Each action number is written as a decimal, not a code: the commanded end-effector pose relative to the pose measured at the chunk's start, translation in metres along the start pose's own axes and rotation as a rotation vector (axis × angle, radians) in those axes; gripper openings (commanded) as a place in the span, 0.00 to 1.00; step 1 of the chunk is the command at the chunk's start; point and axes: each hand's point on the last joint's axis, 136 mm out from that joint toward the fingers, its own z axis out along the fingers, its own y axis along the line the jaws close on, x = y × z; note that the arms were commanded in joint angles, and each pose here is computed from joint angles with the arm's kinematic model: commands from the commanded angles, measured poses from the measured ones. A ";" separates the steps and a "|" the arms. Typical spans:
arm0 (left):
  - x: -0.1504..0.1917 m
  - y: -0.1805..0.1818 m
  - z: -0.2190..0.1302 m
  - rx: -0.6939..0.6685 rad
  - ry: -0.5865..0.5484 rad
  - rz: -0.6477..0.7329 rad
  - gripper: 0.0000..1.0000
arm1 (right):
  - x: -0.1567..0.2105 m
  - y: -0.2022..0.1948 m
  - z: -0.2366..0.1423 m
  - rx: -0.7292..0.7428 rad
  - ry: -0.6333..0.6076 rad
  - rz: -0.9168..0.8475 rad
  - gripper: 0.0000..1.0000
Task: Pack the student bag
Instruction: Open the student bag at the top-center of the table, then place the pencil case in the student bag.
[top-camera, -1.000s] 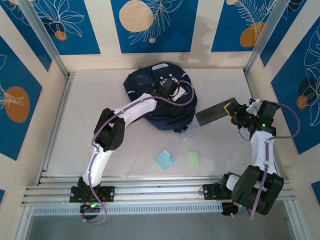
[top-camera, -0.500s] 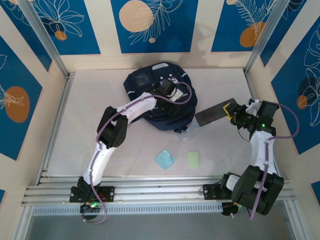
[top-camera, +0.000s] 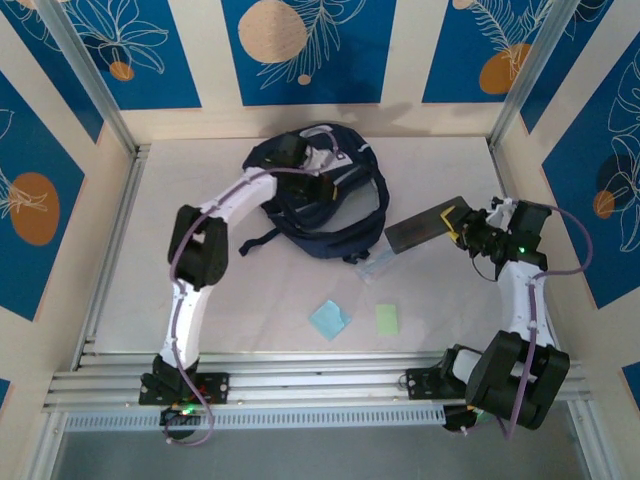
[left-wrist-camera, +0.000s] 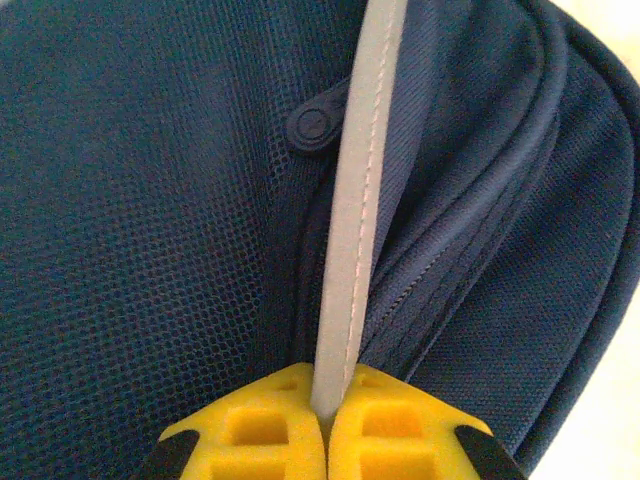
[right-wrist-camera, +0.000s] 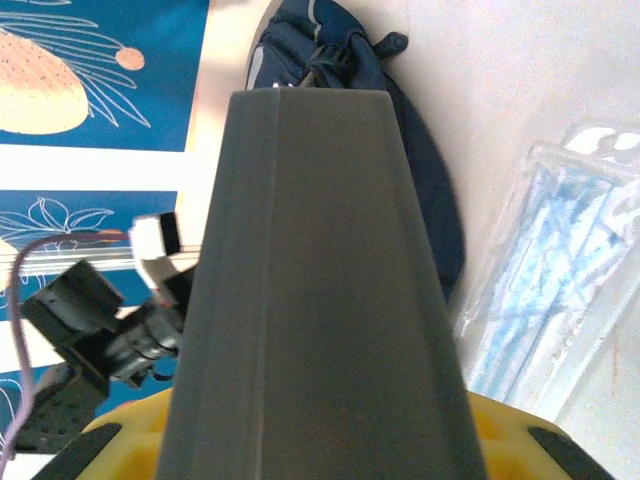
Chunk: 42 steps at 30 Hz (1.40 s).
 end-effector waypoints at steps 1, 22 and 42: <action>-0.064 -0.043 -0.075 0.137 -0.199 -0.051 0.00 | 0.007 0.009 0.014 -0.017 0.037 -0.019 0.09; -0.075 -0.078 -0.105 0.303 -0.243 -0.085 0.00 | 0.052 0.108 0.276 -0.143 0.133 0.036 0.11; -0.064 -0.056 -0.114 0.277 -0.279 -0.089 0.00 | 0.073 0.022 0.158 0.252 0.323 -0.174 0.72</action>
